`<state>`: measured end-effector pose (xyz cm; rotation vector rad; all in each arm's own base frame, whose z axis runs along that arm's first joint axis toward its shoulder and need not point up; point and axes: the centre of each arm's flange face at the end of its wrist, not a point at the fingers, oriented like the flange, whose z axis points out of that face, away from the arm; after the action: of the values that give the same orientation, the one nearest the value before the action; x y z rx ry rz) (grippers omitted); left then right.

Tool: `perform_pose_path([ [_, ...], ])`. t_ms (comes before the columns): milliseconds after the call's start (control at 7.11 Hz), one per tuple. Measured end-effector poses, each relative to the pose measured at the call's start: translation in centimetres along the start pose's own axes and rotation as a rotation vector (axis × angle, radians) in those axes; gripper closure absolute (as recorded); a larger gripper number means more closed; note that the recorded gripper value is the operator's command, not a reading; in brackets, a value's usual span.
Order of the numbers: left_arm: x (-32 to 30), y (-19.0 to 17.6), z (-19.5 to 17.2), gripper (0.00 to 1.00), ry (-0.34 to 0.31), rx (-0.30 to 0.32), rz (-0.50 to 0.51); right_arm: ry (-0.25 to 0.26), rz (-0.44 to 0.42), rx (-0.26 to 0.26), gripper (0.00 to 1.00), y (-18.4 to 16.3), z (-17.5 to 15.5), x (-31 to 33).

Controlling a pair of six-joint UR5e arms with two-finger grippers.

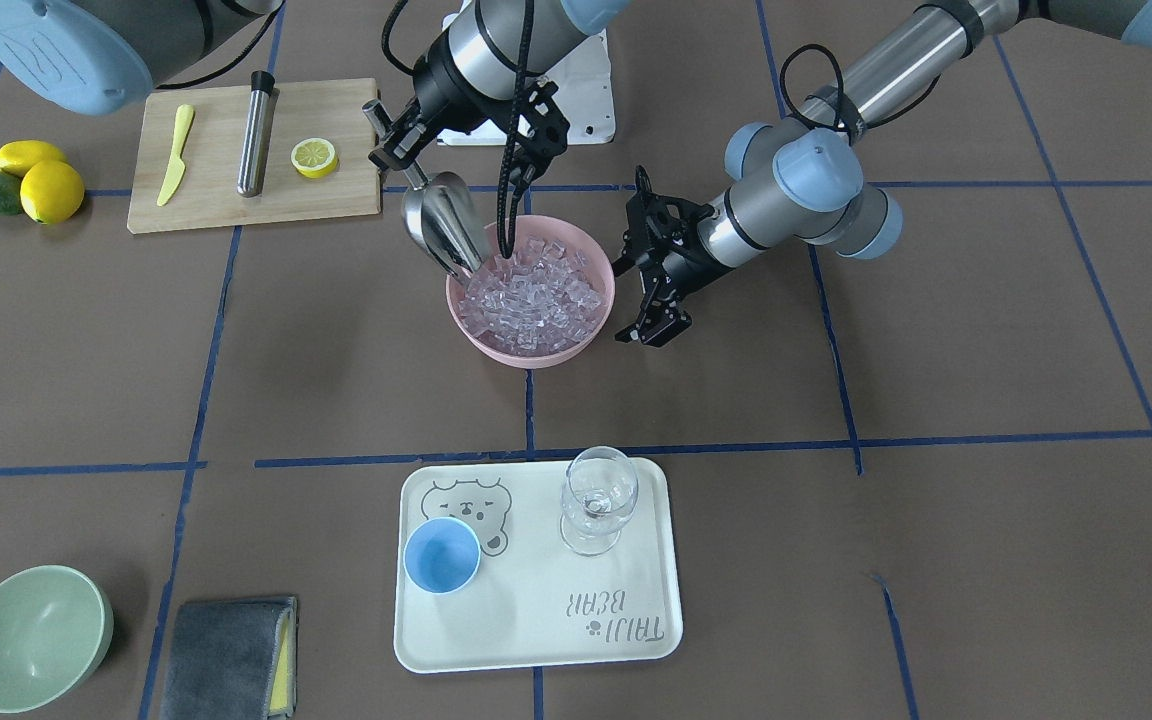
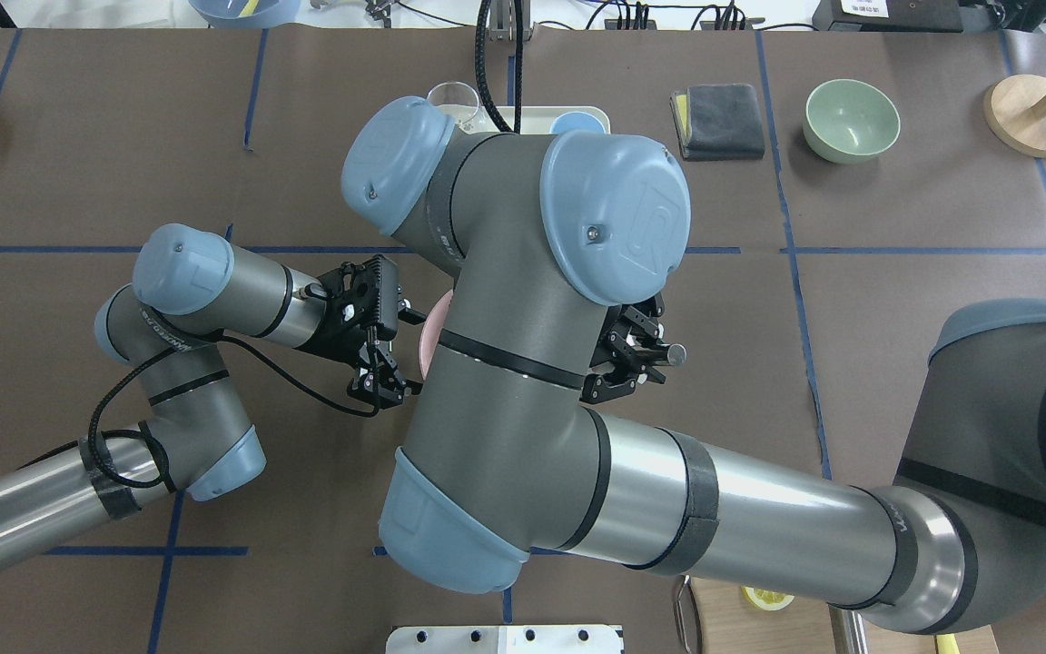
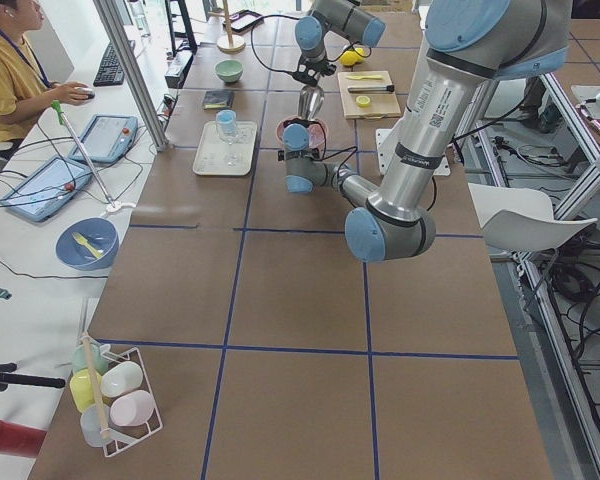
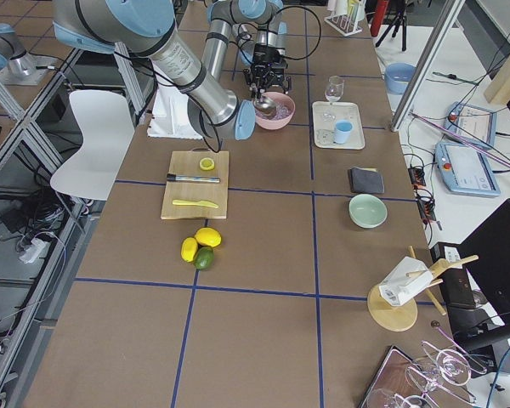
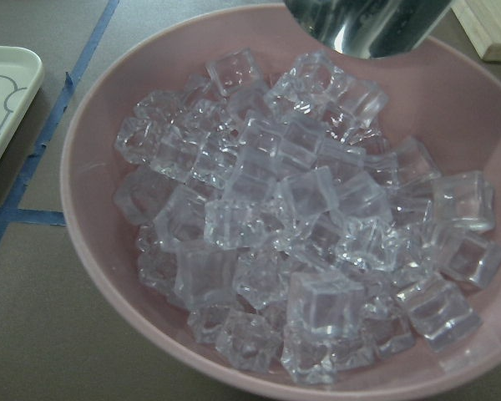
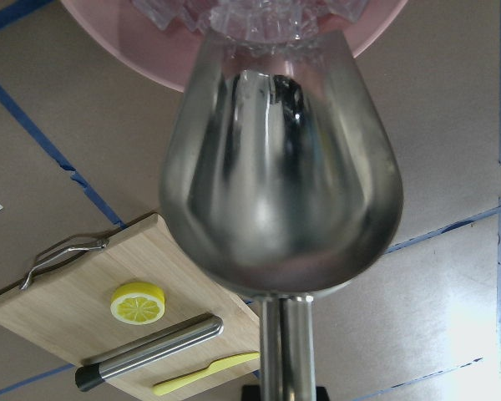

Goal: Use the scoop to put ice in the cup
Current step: 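Push the scoop through the ice cubes with the right gripper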

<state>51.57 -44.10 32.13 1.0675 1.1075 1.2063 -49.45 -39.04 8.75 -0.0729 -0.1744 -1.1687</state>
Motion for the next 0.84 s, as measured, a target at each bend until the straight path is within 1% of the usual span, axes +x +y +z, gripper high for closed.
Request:
perform_pose_path([
  [281, 0.0, 0.0, 0.0, 0.0, 0.0, 0.0, 0.0, -0.005, -0.004, 0.02, 1.0, -1.1, 1.6, 0.4],
  [562, 0.0, -0.1, 0.0, 0.0, 0.0, 0.002, 0.001, -0.012, -0.011, 0.061, 1.0, -1.8, 3.2, 0.7],
  [844, 0.0, -0.2, -0.1, 0.0, 0.0, 0.003, 0.0, -0.023, -0.018, 0.111, 1.0, -1.1, 4.9, 1.1],
])
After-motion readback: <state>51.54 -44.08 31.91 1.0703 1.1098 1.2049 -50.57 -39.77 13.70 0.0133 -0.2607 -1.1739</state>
